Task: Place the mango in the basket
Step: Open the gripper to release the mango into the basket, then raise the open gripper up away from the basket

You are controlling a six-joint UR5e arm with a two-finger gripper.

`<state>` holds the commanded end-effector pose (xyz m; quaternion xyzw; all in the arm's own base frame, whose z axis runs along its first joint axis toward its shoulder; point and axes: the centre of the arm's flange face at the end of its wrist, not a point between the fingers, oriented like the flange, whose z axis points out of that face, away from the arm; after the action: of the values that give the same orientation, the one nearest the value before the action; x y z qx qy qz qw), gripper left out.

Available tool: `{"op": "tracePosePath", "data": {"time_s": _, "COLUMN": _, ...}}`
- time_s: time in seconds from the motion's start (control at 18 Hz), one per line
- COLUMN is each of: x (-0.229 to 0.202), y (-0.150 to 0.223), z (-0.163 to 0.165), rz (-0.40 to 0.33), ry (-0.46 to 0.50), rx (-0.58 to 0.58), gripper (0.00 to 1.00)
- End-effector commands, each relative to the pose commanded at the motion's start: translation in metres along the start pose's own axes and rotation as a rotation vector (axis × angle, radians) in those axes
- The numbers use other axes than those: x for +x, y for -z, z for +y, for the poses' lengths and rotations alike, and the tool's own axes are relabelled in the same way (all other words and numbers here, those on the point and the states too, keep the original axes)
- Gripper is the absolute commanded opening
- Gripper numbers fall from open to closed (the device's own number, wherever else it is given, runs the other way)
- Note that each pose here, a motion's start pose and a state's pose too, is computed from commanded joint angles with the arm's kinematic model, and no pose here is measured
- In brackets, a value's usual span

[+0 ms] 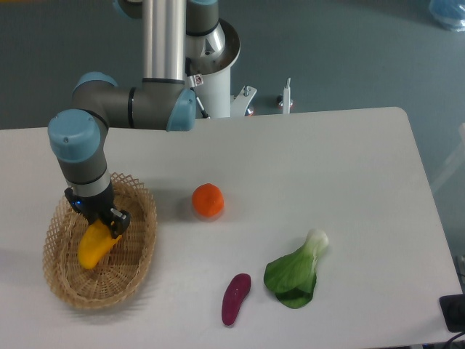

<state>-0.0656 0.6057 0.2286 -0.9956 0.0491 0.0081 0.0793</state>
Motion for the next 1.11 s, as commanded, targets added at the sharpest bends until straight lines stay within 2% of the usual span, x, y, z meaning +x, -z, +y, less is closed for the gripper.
{"op": "tracePosePath", "data": {"time_s": 0.11, "x": 0.0, "y": 0.0, "z": 0.0, "rz": 0.0, "ry": -0.002, "rx": 0.0, "gripper": 0.66}}
{"op": "tracePosePath", "data": {"time_s": 0.17, "x": 0.0, "y": 0.001, "z": 0.0, "rz": -0.002, "ry": -0.002, "rx": 0.001, "gripper": 0.71}}
{"op": "tracePosePath", "data": {"time_s": 0.22, "x": -0.002, "y": 0.003, "z": -0.002, "rz": -0.008, "ry": 0.0, "rx": 0.005, "gripper": 0.81}}
{"op": "tracePosePath", "data": {"time_s": 0.28, "x": -0.004, "y": 0.006, "z": -0.005, "rz": -0.019, "ry": -0.002, "rx": 0.008, "gripper": 1.0}}
{"op": "tracePosePath", "data": {"time_s": 0.72, "x": -0.012, "y": 0.043, "z": -0.011, "rz": -0.066, "ry": -0.001, "rx": 0.059, "gripper": 1.0}}
{"op": "tracePosePath", "data": {"time_s": 1.11, "x": -0.057, "y": 0.07, "z": -0.009, "rz": -0.108, "ry": 0.05, "rx": 0.093, "gripper": 1.0}}
